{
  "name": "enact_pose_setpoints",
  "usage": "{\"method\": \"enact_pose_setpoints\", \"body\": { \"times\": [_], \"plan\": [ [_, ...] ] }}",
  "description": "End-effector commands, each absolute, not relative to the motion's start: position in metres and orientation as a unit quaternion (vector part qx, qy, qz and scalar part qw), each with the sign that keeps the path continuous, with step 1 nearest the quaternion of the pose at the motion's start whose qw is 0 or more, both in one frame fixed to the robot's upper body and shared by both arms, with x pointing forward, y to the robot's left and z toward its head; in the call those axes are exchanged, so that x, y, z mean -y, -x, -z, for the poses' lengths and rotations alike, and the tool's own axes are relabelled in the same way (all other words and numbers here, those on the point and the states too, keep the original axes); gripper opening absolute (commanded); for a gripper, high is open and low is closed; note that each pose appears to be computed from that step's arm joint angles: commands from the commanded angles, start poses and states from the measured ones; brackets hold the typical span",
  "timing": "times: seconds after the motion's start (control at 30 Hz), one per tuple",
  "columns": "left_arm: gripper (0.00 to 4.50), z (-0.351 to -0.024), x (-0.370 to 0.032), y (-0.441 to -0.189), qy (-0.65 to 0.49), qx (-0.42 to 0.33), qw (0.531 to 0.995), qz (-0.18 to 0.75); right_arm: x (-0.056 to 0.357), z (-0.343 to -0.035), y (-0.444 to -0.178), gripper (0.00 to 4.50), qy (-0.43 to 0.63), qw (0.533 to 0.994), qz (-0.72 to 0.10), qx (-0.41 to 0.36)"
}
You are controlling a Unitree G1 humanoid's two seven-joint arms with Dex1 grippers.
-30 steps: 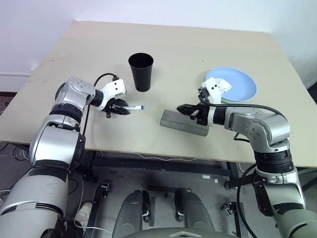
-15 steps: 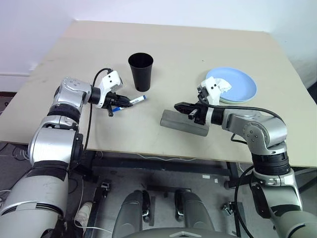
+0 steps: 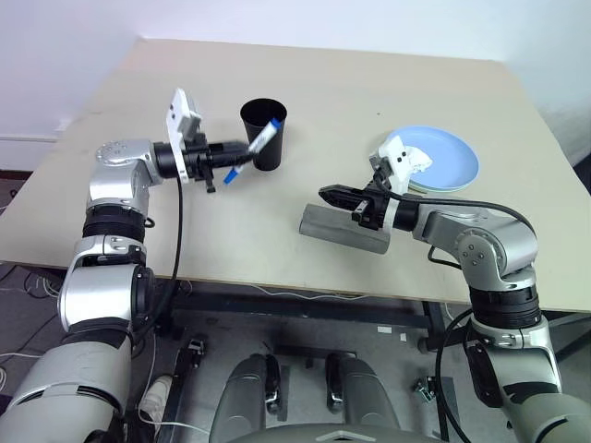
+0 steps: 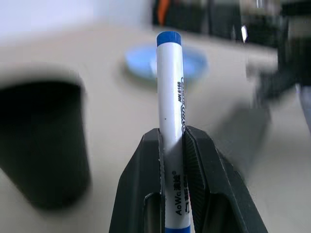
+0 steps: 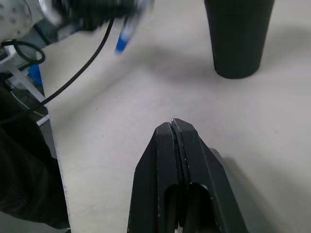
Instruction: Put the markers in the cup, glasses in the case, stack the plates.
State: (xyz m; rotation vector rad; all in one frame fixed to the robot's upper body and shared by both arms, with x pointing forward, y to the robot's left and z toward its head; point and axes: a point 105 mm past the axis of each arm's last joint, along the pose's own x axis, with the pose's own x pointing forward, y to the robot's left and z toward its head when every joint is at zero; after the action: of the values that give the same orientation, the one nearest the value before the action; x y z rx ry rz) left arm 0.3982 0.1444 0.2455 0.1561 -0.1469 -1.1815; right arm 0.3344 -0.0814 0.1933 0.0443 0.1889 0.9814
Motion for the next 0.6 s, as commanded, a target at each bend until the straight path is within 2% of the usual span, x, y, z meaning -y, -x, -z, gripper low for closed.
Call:
{"method": "enact_pose_setpoints", "body": {
  "times": [0.03,0.27,0.43,0.6],
  "plan": [
    [0.28,-0.277,-0.139,-0.397,-0.071,0.149,0.831,0.531,0.077,-0.209,-0.334,0.00,-0.021,0.873,-0.483,-0.059],
    [0.28,-0.325,-0.134,-0.417,-0.075,0.264,0.864,0.422,0.077,-0.210,-0.335,0.00,-0.021,0.876,-0.479,-0.054],
    [0.28,-0.350,-0.130,-0.418,-0.048,0.348,0.856,0.380,0.079,-0.210,-0.336,0.00,-0.021,0.878,-0.475,-0.054],
    [0.28,-0.352,-0.125,-0.427,-0.046,0.356,0.869,0.340,0.080,-0.211,-0.336,0.00,-0.018,0.879,-0.473,-0.054]
  ]
}}
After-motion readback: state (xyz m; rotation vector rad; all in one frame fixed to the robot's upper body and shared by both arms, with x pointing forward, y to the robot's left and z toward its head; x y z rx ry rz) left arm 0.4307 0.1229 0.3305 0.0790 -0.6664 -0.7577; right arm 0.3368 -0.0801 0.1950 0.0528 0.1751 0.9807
